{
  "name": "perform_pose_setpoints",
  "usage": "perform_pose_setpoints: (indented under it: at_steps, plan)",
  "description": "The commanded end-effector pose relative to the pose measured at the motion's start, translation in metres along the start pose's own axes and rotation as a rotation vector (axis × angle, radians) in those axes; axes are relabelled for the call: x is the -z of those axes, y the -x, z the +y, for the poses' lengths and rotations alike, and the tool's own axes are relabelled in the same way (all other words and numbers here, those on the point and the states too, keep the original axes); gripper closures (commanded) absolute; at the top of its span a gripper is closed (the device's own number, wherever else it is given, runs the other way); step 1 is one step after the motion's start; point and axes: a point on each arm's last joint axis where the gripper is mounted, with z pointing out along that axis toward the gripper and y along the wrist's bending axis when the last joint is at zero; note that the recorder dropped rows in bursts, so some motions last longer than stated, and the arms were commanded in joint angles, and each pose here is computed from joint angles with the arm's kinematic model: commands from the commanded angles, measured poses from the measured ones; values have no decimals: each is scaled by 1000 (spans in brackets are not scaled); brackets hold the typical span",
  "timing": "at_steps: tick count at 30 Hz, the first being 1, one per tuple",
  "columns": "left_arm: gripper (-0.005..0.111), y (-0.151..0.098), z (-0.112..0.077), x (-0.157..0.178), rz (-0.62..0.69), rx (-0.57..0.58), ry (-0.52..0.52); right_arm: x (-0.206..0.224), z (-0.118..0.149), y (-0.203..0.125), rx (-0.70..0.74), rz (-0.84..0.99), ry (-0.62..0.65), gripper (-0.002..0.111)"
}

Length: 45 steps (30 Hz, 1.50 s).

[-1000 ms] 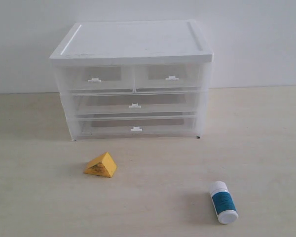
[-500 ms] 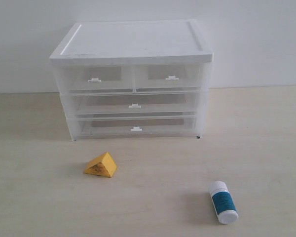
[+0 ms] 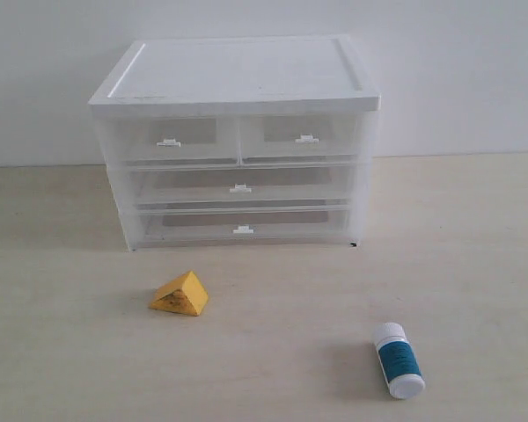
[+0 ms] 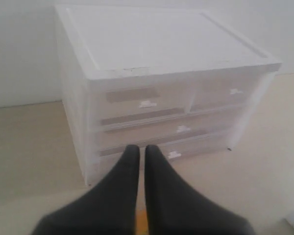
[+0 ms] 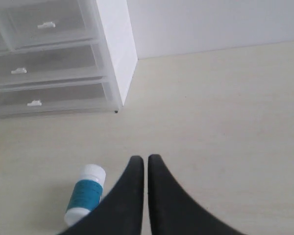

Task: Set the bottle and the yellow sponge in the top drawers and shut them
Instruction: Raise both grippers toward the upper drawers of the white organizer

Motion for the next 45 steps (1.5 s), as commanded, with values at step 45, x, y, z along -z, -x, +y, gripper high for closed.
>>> perform_pose_setpoints:
  at_steps: [45]
  plan:
    - [103,-40,-41,-130,14,-1193,294,-16,42,124,-350,-99,286,108]
